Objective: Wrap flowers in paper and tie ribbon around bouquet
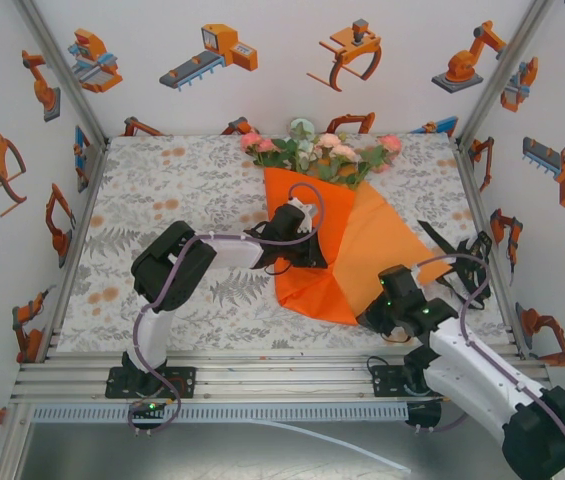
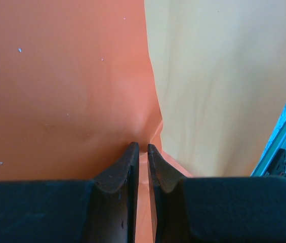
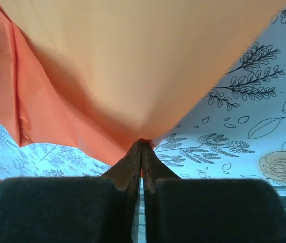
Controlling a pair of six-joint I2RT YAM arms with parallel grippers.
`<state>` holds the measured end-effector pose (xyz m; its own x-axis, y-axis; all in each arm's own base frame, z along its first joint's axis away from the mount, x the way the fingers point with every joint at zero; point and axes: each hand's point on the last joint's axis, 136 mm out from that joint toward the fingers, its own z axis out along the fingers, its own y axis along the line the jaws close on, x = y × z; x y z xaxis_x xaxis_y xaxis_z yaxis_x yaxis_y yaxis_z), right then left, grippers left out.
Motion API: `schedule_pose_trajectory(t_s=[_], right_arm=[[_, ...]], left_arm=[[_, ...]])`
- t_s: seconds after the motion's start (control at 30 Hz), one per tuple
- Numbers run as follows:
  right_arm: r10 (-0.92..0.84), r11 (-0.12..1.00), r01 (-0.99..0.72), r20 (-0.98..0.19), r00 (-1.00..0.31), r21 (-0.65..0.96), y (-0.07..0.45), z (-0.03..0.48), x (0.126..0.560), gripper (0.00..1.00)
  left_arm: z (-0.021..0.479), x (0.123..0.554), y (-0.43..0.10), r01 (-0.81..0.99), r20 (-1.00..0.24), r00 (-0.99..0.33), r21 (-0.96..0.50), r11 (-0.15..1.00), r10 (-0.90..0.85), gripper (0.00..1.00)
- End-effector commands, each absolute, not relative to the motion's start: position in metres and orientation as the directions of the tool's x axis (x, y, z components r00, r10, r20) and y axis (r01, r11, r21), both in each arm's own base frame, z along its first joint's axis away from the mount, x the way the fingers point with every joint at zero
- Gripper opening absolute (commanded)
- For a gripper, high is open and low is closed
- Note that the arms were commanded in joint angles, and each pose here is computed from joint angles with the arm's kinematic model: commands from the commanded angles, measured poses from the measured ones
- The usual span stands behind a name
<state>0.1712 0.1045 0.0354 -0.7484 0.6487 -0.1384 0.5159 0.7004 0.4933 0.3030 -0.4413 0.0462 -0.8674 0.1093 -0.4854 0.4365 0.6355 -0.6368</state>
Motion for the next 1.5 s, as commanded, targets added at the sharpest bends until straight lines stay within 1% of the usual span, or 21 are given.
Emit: schedule_pose_trajectory(t_s=[0.0, 0.17, 0.33, 0.4, 0.5, 0.6, 0.67, 0.7, 0.73, 0.77, 0.8, 0.83, 0.87, 0.93, 1.07, 1.13, 1.17, 1.23, 1.33, 1.47], right_arm=[[0.626, 0.717, 0.453, -0.203, -0.753, 0.530, 0.110, 0.059, 0.187, 0.00], [0.533, 0.787, 0.351, -0.273, -0.801, 0.508, 0.119, 0.084, 0.205, 0.00], [0.358, 0.902, 0.204, -0.394, -0.847, 0.381, 0.127, 0.119, 0.235, 0.00], [0.295, 0.920, 0.132, -0.434, -0.851, 0.368, 0.138, 0.135, 0.250, 0.00], [0.209, 0.924, 0.017, -0.464, -0.861, 0.383, 0.164, 0.150, 0.268, 0.00], [0.139, 0.916, -0.064, -0.462, -0.876, 0.396, 0.186, 0.153, 0.276, 0.00], [0.148, 0.932, -0.028, -0.452, -0.879, 0.360, 0.179, 0.150, 0.277, 0.00], [0.168, 0.943, 0.008, -0.455, -0.875, 0.332, 0.169, 0.147, 0.275, 0.04], [0.189, 0.951, 0.046, -0.458, -0.868, 0.305, 0.159, 0.144, 0.272, 0.10], [0.202, 0.954, 0.068, -0.460, -0.865, 0.291, 0.152, 0.140, 0.268, 0.18], [0.221, 0.953, 0.094, -0.453, -0.864, 0.287, 0.145, 0.135, 0.262, 0.30], [0.237, 0.949, 0.112, -0.435, -0.869, 0.294, 0.142, 0.129, 0.254, 0.38], [0.249, 0.944, 0.124, -0.413, -0.876, 0.307, 0.141, 0.124, 0.247, 0.42], [0.268, 0.931, 0.151, -0.343, -0.900, 0.331, 0.139, 0.109, 0.225, 0.46], [0.308, 0.909, 0.213, -0.232, -0.923, 0.357, 0.134, 0.085, 0.184, 0.50], [0.350, 0.888, 0.253, -0.207, -0.914, 0.384, 0.133, 0.081, 0.170, 0.55], [0.376, 0.873, 0.272, -0.201, -0.904, 0.406, 0.133, 0.079, 0.166, 0.60], [0.430, 0.839, 0.312, -0.191, -0.882, 0.446, 0.134, 0.073, 0.161, 0.66], [0.519, 0.795, 0.393, -0.181, -0.835, 0.463, 0.128, 0.063, 0.159, 0.66], [0.584, 0.766, 0.467, -0.174, -0.793, 0.441, 0.121, 0.051, 0.154, 0.65]], left_arm=[[0.028, 0.301, -0.439, 0.416, -0.453, -0.883, -0.630, 0.656, 0.125, 0.19], [0.025, 0.302, -0.438, 0.413, -0.449, -0.885, -0.631, 0.657, 0.126, 0.19], [0.024, 0.302, -0.438, 0.412, -0.446, -0.886, -0.631, 0.657, 0.127, 0.19], [0.026, 0.302, -0.438, 0.413, -0.450, -0.884, -0.631, 0.657, 0.125, 0.19], [0.027, 0.303, -0.438, 0.415, -0.451, -0.884, -0.630, 0.656, 0.125, 0.19], [0.028, 0.303, -0.437, 0.411, -0.450, -0.885, -0.633, 0.656, 0.120, 0.19], [0.037, 0.303, -0.436, 0.407, -0.452, -0.886, -0.646, 0.646, 0.105, 0.19], [0.045, 0.304, -0.435, 0.409, -0.463, -0.881, -0.648, 0.643, 0.094, 0.19], [0.051, 0.304, -0.433, 0.416, -0.476, -0.875, -0.644, 0.642, 0.089, 0.20], [0.058, 0.305, -0.432, 0.423, -0.487, -0.869, -0.642, 0.640, 0.086, 0.21], [0.066, 0.304, -0.432, 0.432, -0.498, -0.863, -0.638, 0.637, 0.087, 0.22], [0.072, 0.303, -0.430, 0.437, -0.505, -0.859, -0.637, 0.634, 0.085, 0.23], [0.079, 0.303, -0.429, 0.443, -0.514, -0.854, -0.637, 0.631, 0.082, 0.24], [0.091, 0.302, -0.425, 0.449, -0.528, -0.846, -0.630, 0.633, 0.075, 0.25], [0.107, 0.304, -0.410, 0.464, -0.568, -0.819, -0.576, 0.673, 0.079, 0.26], [0.107, 0.303, -0.400, 0.469, -0.581, -0.808, -0.534, 0.703, 0.098, 0.27], [0.104, 0.302, -0.396, 0.473, -0.583, -0.804, -0.510, 0.718, 0.116, 0.27], [0.097, 0.300, -0.388, 0.478, -0.584, -0.800, -0.477, 0.737, 0.141, 0.27], [0.086, 0.298, -0.382, 0.471, -0.573, -0.805, -0.462, 0.751, 0.153, 0.27], [0.068, 0.296, -0.383, 0.467, -0.549, -0.819, -0.463, 0.753, 0.169, 0.27]])
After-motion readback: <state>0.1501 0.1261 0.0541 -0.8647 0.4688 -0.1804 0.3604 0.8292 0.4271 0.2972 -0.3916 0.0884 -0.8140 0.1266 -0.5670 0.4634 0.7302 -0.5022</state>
